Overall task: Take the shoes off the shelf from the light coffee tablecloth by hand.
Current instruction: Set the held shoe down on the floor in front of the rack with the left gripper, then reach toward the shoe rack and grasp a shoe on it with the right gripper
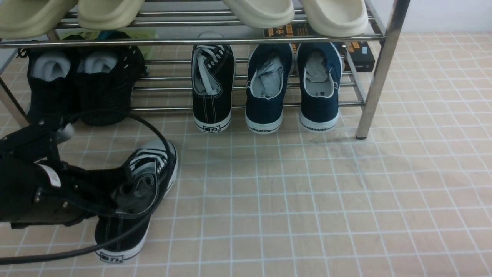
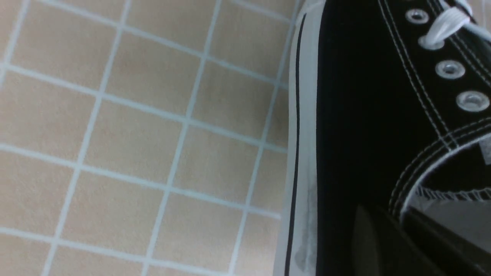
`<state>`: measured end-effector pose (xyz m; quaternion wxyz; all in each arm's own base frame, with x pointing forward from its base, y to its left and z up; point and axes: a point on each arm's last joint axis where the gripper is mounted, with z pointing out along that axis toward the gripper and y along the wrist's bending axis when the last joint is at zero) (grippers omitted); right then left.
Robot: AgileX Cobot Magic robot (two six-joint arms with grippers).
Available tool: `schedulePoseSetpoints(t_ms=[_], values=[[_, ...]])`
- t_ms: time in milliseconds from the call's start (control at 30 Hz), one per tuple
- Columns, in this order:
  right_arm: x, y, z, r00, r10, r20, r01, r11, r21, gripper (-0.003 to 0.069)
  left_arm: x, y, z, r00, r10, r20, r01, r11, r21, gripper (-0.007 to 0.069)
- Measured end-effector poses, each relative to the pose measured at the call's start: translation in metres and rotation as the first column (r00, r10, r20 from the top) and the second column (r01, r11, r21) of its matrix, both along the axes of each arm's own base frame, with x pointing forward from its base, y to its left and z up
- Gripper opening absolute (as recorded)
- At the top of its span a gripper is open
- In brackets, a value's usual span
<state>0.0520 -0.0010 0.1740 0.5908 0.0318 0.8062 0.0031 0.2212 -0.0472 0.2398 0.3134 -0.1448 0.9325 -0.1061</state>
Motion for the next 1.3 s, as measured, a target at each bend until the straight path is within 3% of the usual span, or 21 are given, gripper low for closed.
schedulePoseSetpoints(t_ms=[267, 533, 833, 867, 900, 1000, 1100, 1133, 1167, 1233, 1300], values=[[0.0, 0.0, 0.0, 1.0, 0.0, 0.0, 0.0, 1.0, 0.0, 0.0237, 0.006, 0.005, -0.001, 0.998, 0.052, 0.034, -0.053, 0.998, 0.037, 0.0019], [0.0, 0.0, 0.0, 1.0, 0.0, 0.0, 0.0, 1.0, 0.0, 0.0237, 0.017, 0.004, -0.018, 0.999, 0.033, -0.011, -0.032, 0.995, 0.09, 0.0036], [0.0, 0.0, 0.0, 1.0, -0.001, 0.001, 0.001, 1.0, -0.006, 0.0237, 0.018, 0.006, -0.016, 1.0, 0.003, 0.006, -0.004, 0.99, 0.142, 0.0272], [0.0, 0.0, 0.001, 1.0, -0.004, 0.009, 0.004, 1.0, 0.031, 0.0237, 0.017, 0.008, -0.012, 1.0, 0.015, -0.004, -0.014, 0.988, 0.152, 0.0325], [0.0, 0.001, 0.001, 1.0, -0.008, 0.012, 0.008, 0.999, 0.049, 0.0237, 0.017, 0.008, -0.01, 1.0, 0.018, -0.008, -0.017, 0.988, 0.155, 0.0331], [0.001, 0.008, 0.002, 0.999, -0.041, 0.028, 0.026, 0.918, 0.396, 0.0237, 0.011, 0.013, 0.01, 0.998, 0.061, -0.023, -0.055, 0.982, 0.182, 0.0387], [0.002, 0.013, 0.004, 0.998, -0.063, 0.014, 0.038, 0.751, 0.659, 0.0237, 0.003, 0.019, 0.034, 0.996, 0.087, -0.024, -0.08, 0.974, 0.212, 0.0377], [0.002, 0.014, 0.004, 0.998, -0.065, 0.012, 0.04, 0.736, 0.676, 0.0237, 0.002, 0.019, 0.036, 0.996, 0.086, -0.023, -0.079, 0.973, 0.215, 0.0372], [0.002, 0.016, 0.005, 0.998, -0.066, 0.007, 0.038, 0.654, 0.755, 0.0237, -0.004, 0.022, 0.049, 0.995, 0.1, -0.019, -0.093, 0.969, 0.227, 0.0337], [0.002, 0.017, 0.006, 0.998, -0.066, 0.004, 0.037, 0.616, 0.787, 0.0237, -0.009, 0.024, 0.056, 0.994, 0.108, -0.015, -0.102, 0.968, 0.231, 0.0299], [0.002, 0.018, 0.008, 0.998, -0.067, 0.008, 0.03, 0.553, 0.833, 0.0237, -0.019, 0.027, 0.064, 0.993, 0.121, -0.012, -0.114, 0.965, 0.236, 0.021]])
